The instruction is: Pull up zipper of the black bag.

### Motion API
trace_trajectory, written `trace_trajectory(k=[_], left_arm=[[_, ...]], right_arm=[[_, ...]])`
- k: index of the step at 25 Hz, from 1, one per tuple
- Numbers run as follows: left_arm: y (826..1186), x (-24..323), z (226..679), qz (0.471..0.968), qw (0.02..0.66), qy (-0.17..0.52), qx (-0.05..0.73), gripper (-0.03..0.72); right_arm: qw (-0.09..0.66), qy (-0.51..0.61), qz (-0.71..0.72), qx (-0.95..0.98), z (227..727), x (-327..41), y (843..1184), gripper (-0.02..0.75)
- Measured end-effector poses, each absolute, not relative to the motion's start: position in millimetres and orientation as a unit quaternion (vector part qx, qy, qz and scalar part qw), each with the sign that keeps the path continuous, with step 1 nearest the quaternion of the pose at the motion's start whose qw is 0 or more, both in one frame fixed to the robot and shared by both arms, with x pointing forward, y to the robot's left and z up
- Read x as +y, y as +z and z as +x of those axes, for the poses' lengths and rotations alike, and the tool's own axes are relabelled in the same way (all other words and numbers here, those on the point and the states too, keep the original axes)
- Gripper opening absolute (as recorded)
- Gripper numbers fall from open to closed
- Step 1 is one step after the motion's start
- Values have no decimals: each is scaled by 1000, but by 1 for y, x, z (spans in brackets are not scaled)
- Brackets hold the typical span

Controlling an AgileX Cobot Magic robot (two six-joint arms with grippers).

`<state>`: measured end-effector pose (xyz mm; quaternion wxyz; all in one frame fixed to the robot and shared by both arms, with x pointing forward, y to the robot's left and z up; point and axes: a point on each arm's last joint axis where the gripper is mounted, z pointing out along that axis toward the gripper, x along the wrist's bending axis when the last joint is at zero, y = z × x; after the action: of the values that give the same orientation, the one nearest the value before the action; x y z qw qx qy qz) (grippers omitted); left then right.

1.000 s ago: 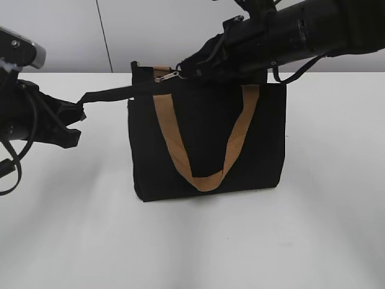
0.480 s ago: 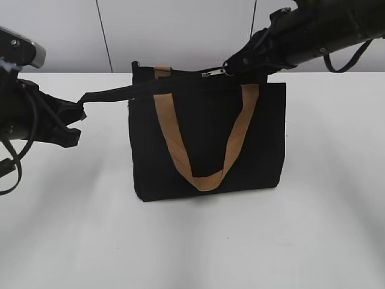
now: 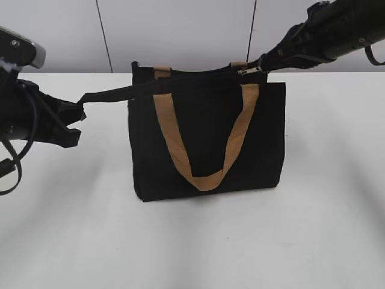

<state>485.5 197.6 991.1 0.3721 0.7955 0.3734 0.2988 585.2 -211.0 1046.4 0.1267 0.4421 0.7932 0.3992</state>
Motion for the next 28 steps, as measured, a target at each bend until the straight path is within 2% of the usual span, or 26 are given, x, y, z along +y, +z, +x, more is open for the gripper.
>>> trace_trajectory(k=[11, 13, 15, 17, 19, 21, 23, 28], left_arm=[[991, 198, 485, 796, 372, 299, 373, -10], [991, 198, 485, 795, 372, 298, 376, -9], [993, 199, 485, 789, 374, 296, 388, 1], [999, 201, 482, 777, 381, 297, 403, 48], [1006, 204, 478, 765, 387, 300, 418, 130], [1014, 207, 474, 752, 394, 299, 436, 236], [1018, 211, 469, 736, 396, 287, 469, 308], [1022, 212, 446, 733, 362, 236, 525, 350]], right_arm=[[96, 377, 453, 802, 580, -212, 1042, 0], [94, 379, 457, 799, 578, -212, 1045, 19], [99, 385, 461, 793, 574, -212, 1053, 73], [103, 392, 461, 790, 569, -213, 1062, 159], [103, 398, 456, 789, 564, -213, 1071, 225], [97, 402, 451, 791, 557, -212, 1077, 257], [82, 402, 448, 794, 552, -211, 1080, 268], [38, 395, 448, 801, 538, -209, 1086, 274]])
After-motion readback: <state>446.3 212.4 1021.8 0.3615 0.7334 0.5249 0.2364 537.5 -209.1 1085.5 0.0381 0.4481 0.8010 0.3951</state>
